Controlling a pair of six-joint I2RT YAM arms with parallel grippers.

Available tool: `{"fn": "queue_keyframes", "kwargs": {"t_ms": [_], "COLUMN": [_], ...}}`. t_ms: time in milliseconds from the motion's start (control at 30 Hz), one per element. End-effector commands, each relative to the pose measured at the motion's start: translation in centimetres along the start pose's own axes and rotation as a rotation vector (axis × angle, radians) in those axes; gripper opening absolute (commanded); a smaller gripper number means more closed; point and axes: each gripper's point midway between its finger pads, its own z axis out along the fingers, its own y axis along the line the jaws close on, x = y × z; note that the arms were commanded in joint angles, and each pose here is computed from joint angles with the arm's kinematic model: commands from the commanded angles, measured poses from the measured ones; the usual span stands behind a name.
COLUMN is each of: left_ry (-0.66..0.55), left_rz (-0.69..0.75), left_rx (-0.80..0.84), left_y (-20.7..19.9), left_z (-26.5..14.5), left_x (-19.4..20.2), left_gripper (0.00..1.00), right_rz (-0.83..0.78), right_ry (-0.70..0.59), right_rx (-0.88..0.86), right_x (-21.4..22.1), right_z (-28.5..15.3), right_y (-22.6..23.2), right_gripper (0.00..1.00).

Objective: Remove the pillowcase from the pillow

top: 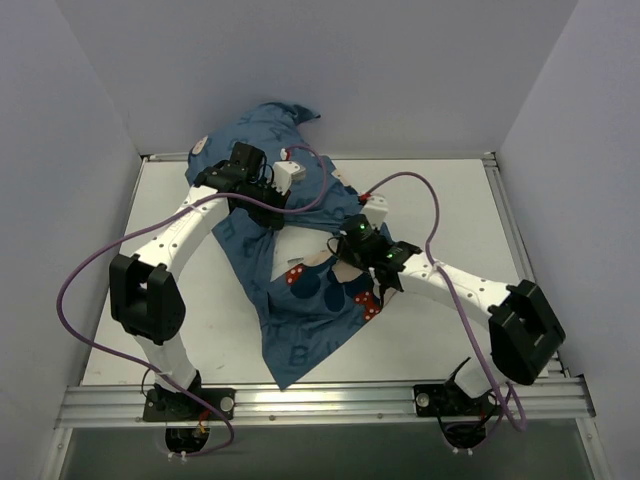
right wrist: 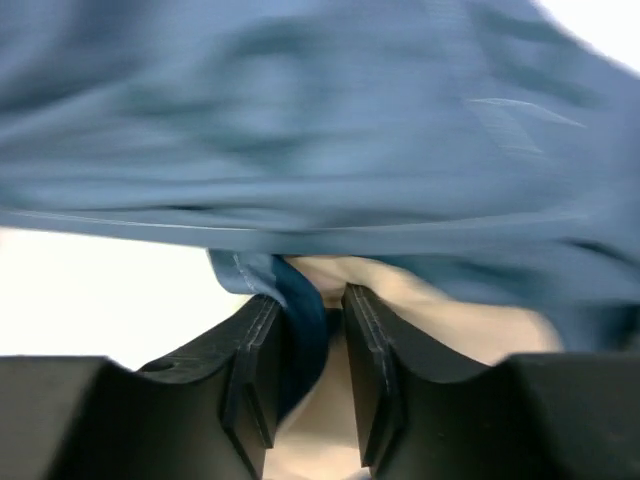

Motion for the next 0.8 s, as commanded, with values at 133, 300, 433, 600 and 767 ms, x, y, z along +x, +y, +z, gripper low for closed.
{"fn": "queue_keyframes", "kwargs": {"t_ms": [133, 300, 433, 600, 767], "left_ry": [-0.102, -0.102, -0.092, -0.027, -0.141], "left_rz": [0.047, 0.058, 0.067, 0.273, 0.497], "left_rx": [-0.232, -0.251, -0.204, 0.087, 0.191], "left_y": [6.7, 7.1, 6.3, -1.6, -8.1], "left_z": [-2.5, -2.9, -2.5, -3.0, -6.3], "left_x": [-0.8, -0.8, -0.5, -0.5, -5.0], "left_gripper": [0.02, 0.02, 0.02, 0.88, 0.94], "right_rz": [0.088, 0.167, 0.2, 0.211, 0.181], "right_ry": [0.052, 0.122, 0.117, 0.098, 0.077], "right_rx": [0.213, 0.225, 0.071, -0.073, -0.189], "right_x": [2.2, 4.8, 4.3, 2.5, 1.0], "right_z": [-1.3, -0.1, 2.1, 2.7, 1.8], "right_y": [-12.5, -16.7, -14.4, -11.1, -9.0], "right_gripper": [0.31, 0.21, 0.0, 0.0, 0.0]}}
